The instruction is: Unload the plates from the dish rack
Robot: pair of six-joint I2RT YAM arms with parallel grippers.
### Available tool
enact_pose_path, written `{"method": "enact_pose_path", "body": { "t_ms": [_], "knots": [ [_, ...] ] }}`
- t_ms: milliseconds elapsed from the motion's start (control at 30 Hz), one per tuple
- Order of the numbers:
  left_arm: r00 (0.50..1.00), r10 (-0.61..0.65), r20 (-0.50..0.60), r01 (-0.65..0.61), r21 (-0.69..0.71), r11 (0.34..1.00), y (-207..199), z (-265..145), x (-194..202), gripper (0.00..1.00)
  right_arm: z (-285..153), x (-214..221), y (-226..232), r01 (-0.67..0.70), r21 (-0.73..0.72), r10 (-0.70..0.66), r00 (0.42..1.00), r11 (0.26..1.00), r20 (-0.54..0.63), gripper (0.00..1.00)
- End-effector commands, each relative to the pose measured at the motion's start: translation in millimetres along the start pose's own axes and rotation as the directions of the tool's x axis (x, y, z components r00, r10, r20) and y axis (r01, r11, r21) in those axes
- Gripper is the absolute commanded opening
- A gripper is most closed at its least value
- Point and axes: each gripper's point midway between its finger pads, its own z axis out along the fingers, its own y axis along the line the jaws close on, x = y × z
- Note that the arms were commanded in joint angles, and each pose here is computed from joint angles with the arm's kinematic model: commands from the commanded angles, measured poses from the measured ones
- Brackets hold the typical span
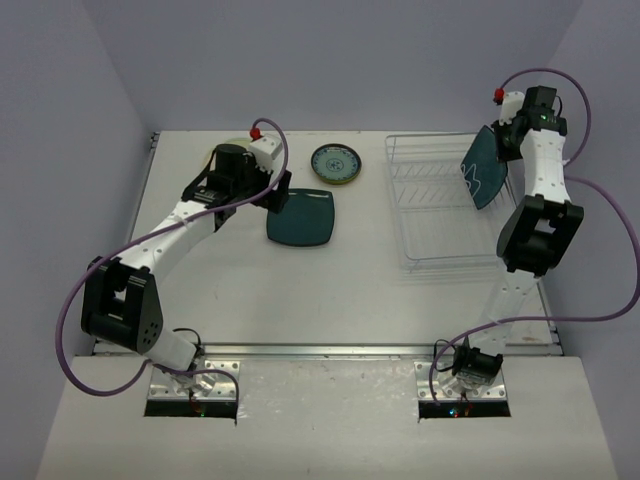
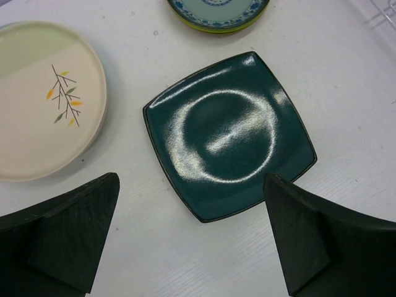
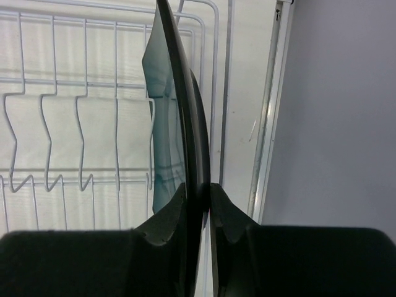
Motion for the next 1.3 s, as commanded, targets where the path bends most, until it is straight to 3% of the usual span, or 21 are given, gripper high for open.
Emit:
{"method": "enact_pose_path", "body": {
  "t_ms": [0, 267, 467, 633, 733, 900, 1033, 1167, 1267],
  "knots": [
    [0.997, 0.007, 0.071, -0.009, 0.030, 1.000, -4, -1, -30, 1.00, -52, -31, 0, -0.015, 0.025, 0.012, 0.995, 1.000, 0.102, 0.00],
    [0.992, -0.038, 0.119, 0.039, -0.008, 0.999, 5, -8, -49, 1.00, -107, -70, -18, -0.085, 0.121, 0.050, 0.962, 0.989, 0.269, 0.00],
    [0.985, -0.082, 0.150, 0.088, -0.034, 0.996, 14, -14, -60, 1.00, -169, -104, -35, -0.136, 0.204, 0.035, 0.900, 0.969, 0.434, 0.00],
    [0.972, -0.153, 0.178, 0.148, 0.038, 0.988, 11, -24, -69, 1.00, -223, -126, -23, -0.168, 0.140, 0.062, 0.826, 0.976, 0.560, 0.00],
    [0.968, -0.181, 0.173, 0.150, 0.175, 0.973, -9, -30, -71, 1.00, -235, -129, -2, -0.168, 0.032, 0.117, 0.799, 0.985, 0.590, 0.00],
    [0.926, -0.361, 0.107, 0.262, 0.506, 0.822, -65, -56, -70, 1.00, -254, -123, 54, -0.201, -0.279, 0.331, 0.745, 0.939, 0.579, 0.00],
    [0.875, -0.483, 0.020, 0.341, 0.682, 0.647, -95, -68, -74, 0.98, -250, -115, 95, -0.249, -0.524, 0.524, 0.703, 0.815, 0.481, 0.00],
    [0.791, -0.603, -0.101, 0.490, 0.694, 0.527, -100, -56, -62, 0.96, -246, -100, 143, -0.257, -0.672, 0.611, 0.704, 0.695, 0.362, 0.00],
    [0.722, -0.672, -0.164, 0.573, 0.685, 0.449, -101, -51, -63, 0.94, -246, -90, 174, -0.240, -0.719, 0.622, 0.711, 0.652, 0.327, 0.00]
  ]
}}
